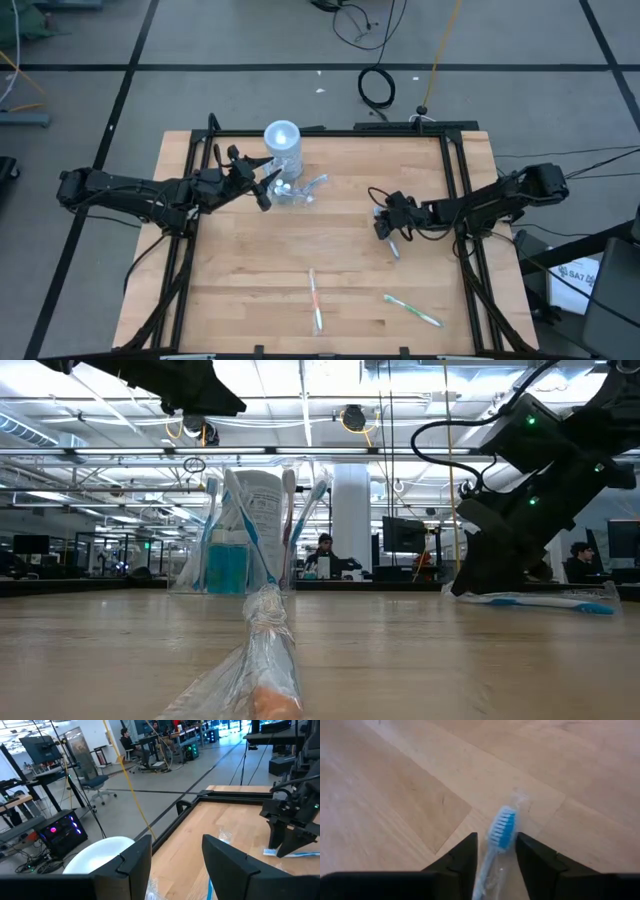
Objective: Pick & Place toothbrushing station
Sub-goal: Put the blue toothbrush into the transparent organizer
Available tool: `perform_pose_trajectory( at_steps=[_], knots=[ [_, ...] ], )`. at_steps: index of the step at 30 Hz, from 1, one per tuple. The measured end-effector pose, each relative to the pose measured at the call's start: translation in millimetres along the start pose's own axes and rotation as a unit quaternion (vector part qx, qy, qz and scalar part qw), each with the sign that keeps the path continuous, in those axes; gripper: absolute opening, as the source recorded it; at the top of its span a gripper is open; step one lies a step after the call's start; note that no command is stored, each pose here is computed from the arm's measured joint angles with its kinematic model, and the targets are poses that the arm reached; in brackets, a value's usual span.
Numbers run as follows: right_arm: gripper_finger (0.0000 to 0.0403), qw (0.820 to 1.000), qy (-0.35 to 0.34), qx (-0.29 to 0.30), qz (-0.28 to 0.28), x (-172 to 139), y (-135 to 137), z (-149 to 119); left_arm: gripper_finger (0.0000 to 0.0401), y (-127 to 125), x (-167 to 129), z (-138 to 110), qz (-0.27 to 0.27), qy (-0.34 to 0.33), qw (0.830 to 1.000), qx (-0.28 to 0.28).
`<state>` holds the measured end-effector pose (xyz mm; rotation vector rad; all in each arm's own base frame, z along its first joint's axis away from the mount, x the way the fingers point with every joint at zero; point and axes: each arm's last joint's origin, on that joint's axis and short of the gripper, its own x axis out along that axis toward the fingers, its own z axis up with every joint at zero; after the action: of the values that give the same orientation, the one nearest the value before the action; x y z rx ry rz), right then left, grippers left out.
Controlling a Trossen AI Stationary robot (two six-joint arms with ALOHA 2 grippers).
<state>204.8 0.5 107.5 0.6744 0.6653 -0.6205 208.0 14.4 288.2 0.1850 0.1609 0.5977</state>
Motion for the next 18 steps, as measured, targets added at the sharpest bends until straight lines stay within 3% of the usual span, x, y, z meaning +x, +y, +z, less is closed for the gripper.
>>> perform_pose_trajectory(
  at_steps=[7, 11, 15, 18],
  knots=[
    [0.0053, 1.000, 0.017, -0.003, 0.014, 4, -4, 6, 0.0182, 0, 0, 0, 0.000, 0.000, 1.000, 0.000],
    [0.0011, 0.998, 0.016, -0.017, 0.053, 5, -1, 12, 0.0182, 0, 0, 0, 0.000, 0.000, 1.000, 0.000],
    [0.0005, 0.991, -0.056, -0.037, 0.116, 3, 10, 26, 0.0182, 0, 0, 0, 0.000, -0.001, 1.000, -0.001],
    [0.0004, 0.974, -0.128, -0.059, 0.175, -3, 22, 39, 0.0182, 0, 0, 0, 0.000, -0.001, 1.000, -0.011]
  ],
)
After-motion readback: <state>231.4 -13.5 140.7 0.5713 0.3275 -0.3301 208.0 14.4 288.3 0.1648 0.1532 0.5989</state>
